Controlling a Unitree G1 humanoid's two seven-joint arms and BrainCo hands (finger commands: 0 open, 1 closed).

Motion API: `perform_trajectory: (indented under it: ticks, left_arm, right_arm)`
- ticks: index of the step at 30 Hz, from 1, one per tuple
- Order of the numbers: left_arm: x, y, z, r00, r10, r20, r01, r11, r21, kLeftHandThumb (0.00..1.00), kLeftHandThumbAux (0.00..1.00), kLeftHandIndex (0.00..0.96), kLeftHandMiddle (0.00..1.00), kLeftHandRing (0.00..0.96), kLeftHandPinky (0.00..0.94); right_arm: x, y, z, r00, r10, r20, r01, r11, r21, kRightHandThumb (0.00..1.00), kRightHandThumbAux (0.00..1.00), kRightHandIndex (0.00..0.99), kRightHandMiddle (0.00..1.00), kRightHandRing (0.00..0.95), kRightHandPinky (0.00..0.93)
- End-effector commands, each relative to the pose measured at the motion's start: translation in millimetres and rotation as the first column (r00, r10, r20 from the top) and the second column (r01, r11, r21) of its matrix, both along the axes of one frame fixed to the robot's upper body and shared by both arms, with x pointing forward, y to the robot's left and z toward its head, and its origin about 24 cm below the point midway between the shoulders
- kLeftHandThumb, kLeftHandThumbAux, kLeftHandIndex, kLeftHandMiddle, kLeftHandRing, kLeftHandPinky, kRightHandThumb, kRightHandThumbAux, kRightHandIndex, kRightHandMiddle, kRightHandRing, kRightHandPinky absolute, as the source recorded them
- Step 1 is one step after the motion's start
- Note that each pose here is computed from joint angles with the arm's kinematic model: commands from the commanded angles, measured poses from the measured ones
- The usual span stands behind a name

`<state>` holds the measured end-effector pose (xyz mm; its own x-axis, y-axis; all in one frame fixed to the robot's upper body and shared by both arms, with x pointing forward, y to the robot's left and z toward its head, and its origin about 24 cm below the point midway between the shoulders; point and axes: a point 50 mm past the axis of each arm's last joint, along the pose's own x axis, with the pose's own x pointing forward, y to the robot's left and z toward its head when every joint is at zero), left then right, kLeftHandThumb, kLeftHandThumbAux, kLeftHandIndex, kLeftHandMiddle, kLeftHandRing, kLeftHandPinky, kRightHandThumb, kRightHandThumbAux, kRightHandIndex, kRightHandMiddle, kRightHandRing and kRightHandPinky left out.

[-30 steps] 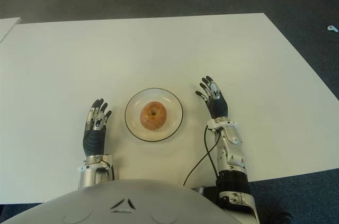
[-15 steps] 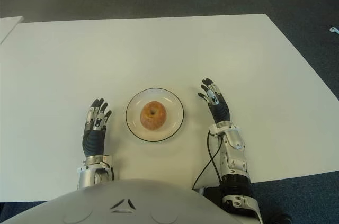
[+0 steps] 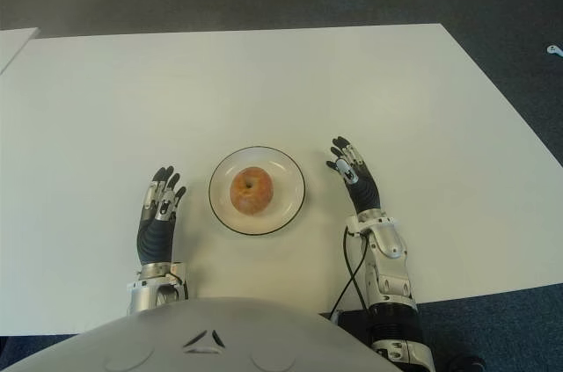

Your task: Put the apples into the plate.

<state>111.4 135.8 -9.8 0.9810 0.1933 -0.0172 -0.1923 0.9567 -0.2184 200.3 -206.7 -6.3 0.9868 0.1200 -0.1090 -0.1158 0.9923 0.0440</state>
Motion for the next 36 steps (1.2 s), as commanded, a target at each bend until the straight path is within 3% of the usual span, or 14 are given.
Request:
perform_trajectory:
  ticks: [1,36]
  left_arm:
    - [-7.6,-2.4,-2.9,0.999,0.02,-0.043,-0.021,1.0,-0.009,0.162,0.392,0.048,0.006,0.004,0.072]
    - [-13.5,-2.1,1.7,0.998,0.002,-0.059,-0.002,1.0,-0.002,0.147,0.413,0.054,0.003,0.002,0.073]
  right_arm:
    - [-12.5,2.1,-15.2,0.995,0.0,-0.097,0.0,1.0,0.005,0.033,0.418,0.007,0.034,0.0,0.0]
    - [-15.9,5.6,-9.4,0.992,0.063,-0.109,-0.055,0.995,0.078,0.084,0.437,0.04,0.069,0.013,0.007]
